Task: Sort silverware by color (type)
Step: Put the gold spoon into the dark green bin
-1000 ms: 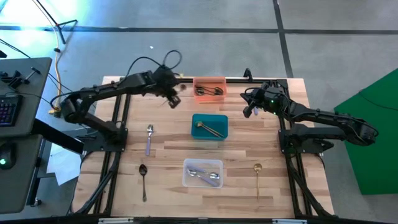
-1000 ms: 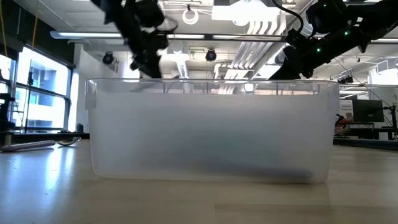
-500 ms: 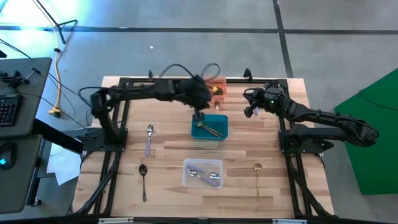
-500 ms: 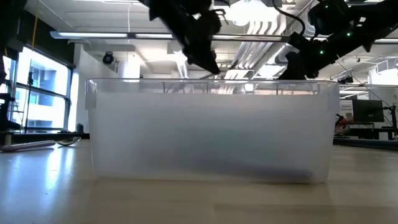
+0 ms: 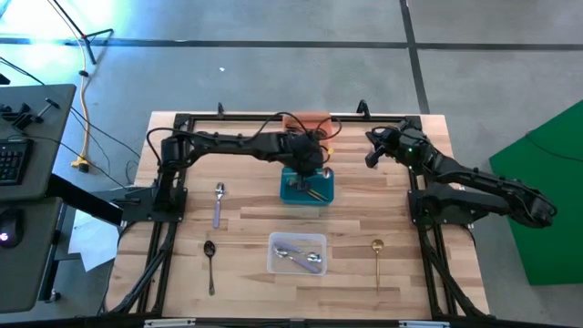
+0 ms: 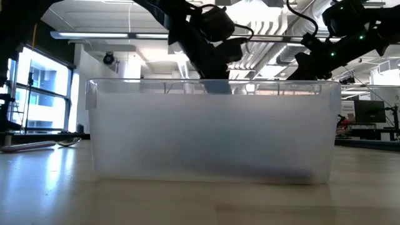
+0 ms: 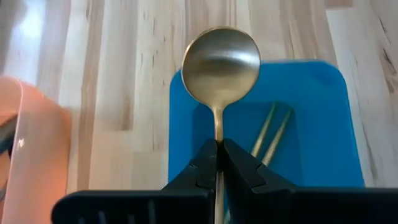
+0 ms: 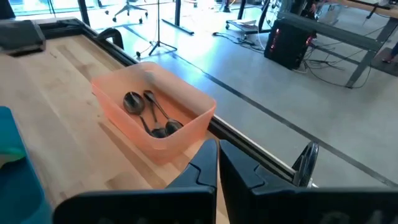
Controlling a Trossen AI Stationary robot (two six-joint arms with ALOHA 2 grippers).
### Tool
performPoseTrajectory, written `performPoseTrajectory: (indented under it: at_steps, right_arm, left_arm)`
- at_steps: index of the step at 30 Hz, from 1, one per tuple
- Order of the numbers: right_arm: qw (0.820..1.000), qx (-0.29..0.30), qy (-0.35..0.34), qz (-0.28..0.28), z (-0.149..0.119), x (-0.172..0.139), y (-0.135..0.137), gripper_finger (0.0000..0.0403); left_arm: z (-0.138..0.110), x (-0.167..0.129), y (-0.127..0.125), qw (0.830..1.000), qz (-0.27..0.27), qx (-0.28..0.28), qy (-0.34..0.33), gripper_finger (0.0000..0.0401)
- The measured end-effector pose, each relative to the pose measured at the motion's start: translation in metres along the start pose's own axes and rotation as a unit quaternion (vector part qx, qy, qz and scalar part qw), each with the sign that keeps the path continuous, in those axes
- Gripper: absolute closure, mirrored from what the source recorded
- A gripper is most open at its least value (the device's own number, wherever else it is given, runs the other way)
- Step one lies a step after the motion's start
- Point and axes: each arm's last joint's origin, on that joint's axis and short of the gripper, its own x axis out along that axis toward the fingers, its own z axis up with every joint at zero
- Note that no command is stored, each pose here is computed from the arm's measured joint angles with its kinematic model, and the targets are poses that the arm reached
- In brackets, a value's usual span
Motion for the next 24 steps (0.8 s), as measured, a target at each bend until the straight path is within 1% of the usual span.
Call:
performPoseTrajectory:
  at_steps: [6, 9, 11, 13, 20, 24]
  right_arm:
    - [1.000, 0.001, 0.003, 0.001, -0.001, 0.000, 0.000, 0.0403]
    - [1.000, 0.006, 0.003, 0.001, -0.001, 0.000, 0.000, 0.0403]
    - [1.000, 0.010, 0.005, 0.001, -0.001, 0.000, 0.000, 0.0403]
    - [1.000, 0.012, 0.006, 0.001, -0.001, 0.000, 0.000, 0.0403]
    - [1.000, 0.010, 0.013, 0.002, -0.003, 0.000, 0.000, 0.0403]
    - [1.000, 0.015, 0.015, 0.002, -0.003, 0.000, 0.000, 0.0403]
  left_arm:
    - [0.000, 0.005, -0.001, 1.000, -0.001, -0.003, -0.002, 0.0401]
    - [-0.005, 0.009, -0.001, 1.000, -0.005, -0.008, 0.017, 0.0401]
    - [-0.006, 0.015, -0.001, 1.000, -0.005, -0.006, 0.015, 0.0401]
    - [-0.010, 0.023, -0.001, 0.999, -0.009, -0.007, 0.031, 0.0401]
    - [-0.016, 0.034, -0.002, 0.999, -0.012, -0.012, 0.044, 0.0401]
    - [-0.016, 0.034, 0.001, 0.999, -0.010, -0.015, 0.041, 0.0388]
